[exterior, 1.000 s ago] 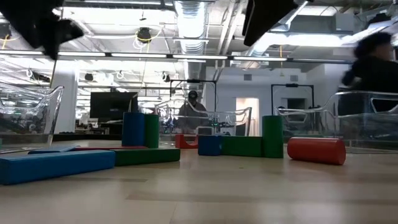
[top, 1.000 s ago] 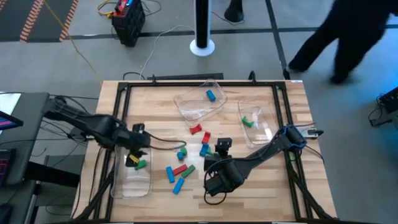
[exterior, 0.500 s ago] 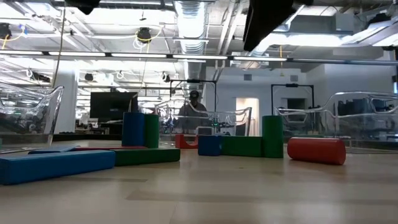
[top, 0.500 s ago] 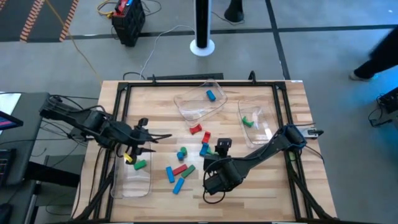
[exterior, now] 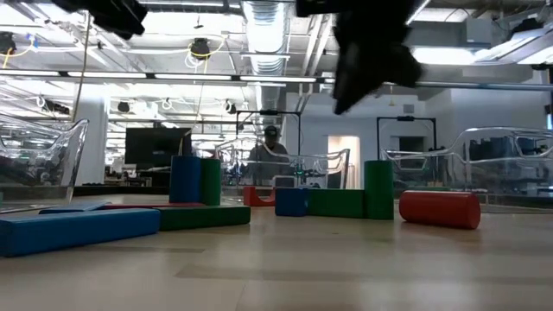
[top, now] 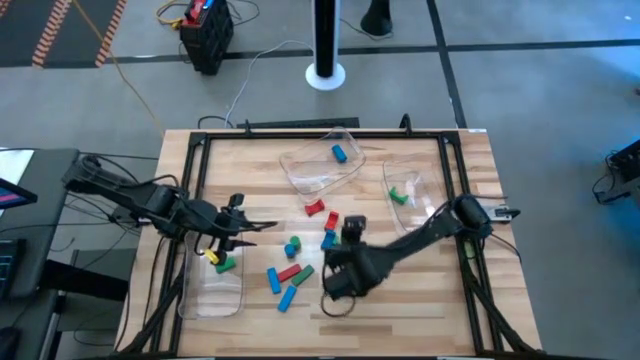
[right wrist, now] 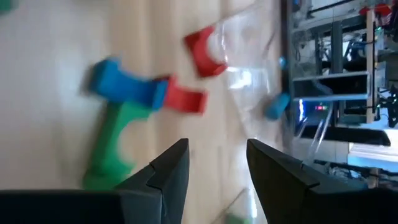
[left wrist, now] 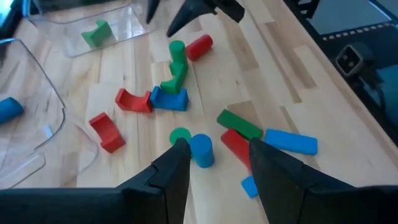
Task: Sort blocks by size
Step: Put the green arch block into the right transparent bin
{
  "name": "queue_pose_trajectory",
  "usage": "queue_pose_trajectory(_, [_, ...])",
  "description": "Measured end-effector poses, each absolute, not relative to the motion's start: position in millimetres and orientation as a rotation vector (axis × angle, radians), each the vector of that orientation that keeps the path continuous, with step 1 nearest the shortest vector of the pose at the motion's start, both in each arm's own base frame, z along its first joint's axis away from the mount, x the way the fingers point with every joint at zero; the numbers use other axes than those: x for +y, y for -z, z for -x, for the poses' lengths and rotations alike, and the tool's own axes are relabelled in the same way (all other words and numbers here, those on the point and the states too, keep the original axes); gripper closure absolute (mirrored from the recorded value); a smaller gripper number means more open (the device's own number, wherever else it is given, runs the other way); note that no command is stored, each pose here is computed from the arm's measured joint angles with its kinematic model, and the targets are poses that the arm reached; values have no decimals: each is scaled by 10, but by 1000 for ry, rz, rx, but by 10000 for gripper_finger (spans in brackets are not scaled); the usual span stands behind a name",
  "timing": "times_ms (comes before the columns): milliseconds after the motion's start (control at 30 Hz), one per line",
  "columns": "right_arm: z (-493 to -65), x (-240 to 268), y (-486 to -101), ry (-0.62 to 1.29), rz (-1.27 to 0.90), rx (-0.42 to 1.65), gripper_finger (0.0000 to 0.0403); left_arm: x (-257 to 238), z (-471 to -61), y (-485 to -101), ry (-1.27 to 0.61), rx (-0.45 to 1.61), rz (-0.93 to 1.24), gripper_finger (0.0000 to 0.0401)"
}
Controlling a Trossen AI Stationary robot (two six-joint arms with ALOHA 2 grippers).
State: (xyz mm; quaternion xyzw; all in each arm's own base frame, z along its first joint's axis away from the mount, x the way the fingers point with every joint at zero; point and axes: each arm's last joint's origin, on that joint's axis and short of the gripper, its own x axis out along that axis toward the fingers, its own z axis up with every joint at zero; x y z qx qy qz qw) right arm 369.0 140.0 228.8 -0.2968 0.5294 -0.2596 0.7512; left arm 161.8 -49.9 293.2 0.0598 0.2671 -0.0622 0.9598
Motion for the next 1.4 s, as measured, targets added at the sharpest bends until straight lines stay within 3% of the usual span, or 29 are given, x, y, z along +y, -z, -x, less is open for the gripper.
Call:
queue_pose_trajectory(367, [-3856,651,-2744,364,438,1114,206,-511,-1676,-2734,153,476,-94,244])
queue_pose_trajectory(567, [-3817,303,-2753,104,172,1016,206,-524,-1673,-2732,180,479,-85,244])
queue_pose_trajectory(667, [-3759,206,-2678,65,82,1010,206,-524,-1672,-2731,178,482,-71,243])
queue_pose_trajectory(1100, [-3813,832,-2170,-3,49,1062,206,-578,-1832,-2626,181,517,-97,243])
queue_pose_trajectory(1400, [-3815,895,-1981,81,101,1127,206,-629,-2029,-2499,184,539,-143,243])
